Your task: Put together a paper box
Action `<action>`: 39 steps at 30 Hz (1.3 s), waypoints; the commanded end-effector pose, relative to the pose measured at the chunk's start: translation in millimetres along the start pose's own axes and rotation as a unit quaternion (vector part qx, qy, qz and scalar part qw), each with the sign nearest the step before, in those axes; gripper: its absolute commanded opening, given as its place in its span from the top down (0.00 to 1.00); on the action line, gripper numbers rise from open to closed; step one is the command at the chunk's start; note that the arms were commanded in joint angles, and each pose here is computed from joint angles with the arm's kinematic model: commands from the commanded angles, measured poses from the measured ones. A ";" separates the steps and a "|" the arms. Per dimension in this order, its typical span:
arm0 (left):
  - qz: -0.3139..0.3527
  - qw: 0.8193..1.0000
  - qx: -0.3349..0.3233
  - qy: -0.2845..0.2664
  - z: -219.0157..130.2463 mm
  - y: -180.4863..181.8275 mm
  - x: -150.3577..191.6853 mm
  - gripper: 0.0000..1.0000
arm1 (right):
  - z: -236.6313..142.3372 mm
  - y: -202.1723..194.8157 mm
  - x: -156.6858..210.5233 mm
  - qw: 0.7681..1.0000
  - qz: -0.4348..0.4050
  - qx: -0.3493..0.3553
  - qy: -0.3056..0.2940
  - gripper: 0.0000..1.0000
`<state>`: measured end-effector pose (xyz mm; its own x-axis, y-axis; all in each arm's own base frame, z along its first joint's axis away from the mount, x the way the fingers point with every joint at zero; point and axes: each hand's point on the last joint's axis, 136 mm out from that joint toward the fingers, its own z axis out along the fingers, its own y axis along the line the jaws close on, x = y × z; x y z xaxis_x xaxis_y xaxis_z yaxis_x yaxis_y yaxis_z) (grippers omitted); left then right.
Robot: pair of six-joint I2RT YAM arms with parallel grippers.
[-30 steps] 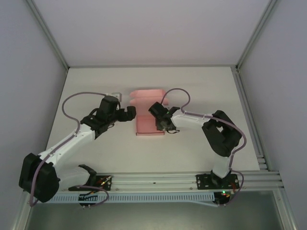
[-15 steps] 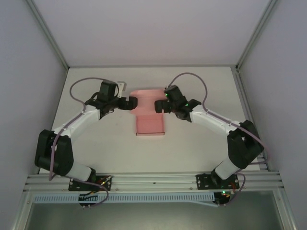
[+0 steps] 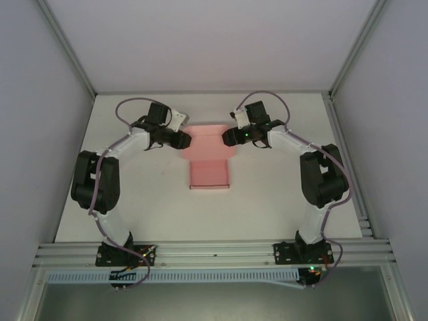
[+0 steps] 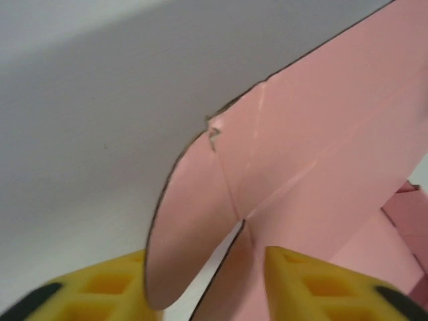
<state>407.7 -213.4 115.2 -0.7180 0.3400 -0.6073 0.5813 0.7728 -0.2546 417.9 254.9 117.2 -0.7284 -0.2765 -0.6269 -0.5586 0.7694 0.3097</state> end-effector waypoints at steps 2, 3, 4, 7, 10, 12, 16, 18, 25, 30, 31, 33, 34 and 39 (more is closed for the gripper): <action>0.018 0.998 0.054 -0.007 -5.9 -17.6 -6.1 0.80 | -1.2 14.2 1.6 0.999 -0.013 -0.045 0.005 0.55; 0.019 0.998 0.055 -0.009 -6.9 -18.5 -6.2 0.85 | -1.8 16.3 2.1 0.999 -0.015 -0.051 0.005 0.61; 0.019 0.998 0.054 -0.011 -8.4 -18.9 -6.3 0.93 | -2.7 17.8 2.0 0.998 -0.015 -0.055 0.005 0.68; 0.020 0.998 0.053 -0.020 -13.8 -21.1 -8.8 1.00 | -7.4 19.7 1.7 0.998 -0.017 -0.053 0.005 0.85; 0.013 0.998 0.040 -0.037 -22.6 -20.5 -16.0 1.00 | -14.3 19.9 -0.1 0.999 -0.019 -0.043 0.004 0.94; 0.013 0.998 0.031 -0.051 -29.5 -21.8 -20.7 1.00 | -20.2 26.3 -1.1 0.998 -0.024 -0.050 0.003 0.94; 0.004 0.997 -0.001 -0.081 -43.7 -20.6 -27.1 1.00 | -29.9 37.2 -0.8 0.998 -0.037 -0.055 -0.006 1.00; -0.005 0.996 -0.015 -0.084 -46.8 -18.3 -26.1 1.00 | -32.9 41.4 0.3 0.998 -0.038 -0.055 -0.011 1.00; -0.031 0.994 -0.035 -0.102 -48.1 -29.0 -21.2 1.00 | -31.9 33.8 3.5 1.000 -0.010 0.008 -0.018 1.00; -0.082 0.985 -0.071 -0.137 -43.1 -44.5 -29.0 1.00 | -42.4 21.0 -13.2 0.984 0.048 0.156 -0.069 1.00; -0.087 0.981 -0.090 -0.145 -42.7 -46.1 -30.5 1.00 | -45.5 17.4 -14.2 0.978 0.088 0.172 -0.078 1.00; -0.100 0.972 -0.132 -0.164 -44.0 -48.1 -33.9 1.00 | -47.5 22.7 -17.9 0.970 0.134 0.171 -0.106 1.00; -0.107 0.968 -0.145 -0.174 -44.6 -51.0 -35.3 1.00 | -49.2 25.7 -19.5 0.965 0.155 0.172 -0.125 1.00; -0.173 0.951 -0.143 -0.211 -45.2 -60.2 -31.7 1.00 | -53.0 37.8 -18.4 0.939 0.249 0.141 -0.193 1.00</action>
<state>372.0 -245.9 157.6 -0.6577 0.0396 -0.7523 0.2749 0.9424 -0.1906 385.4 252.5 156.5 -0.7226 0.1019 -0.6838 -0.1438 0.9453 0.2928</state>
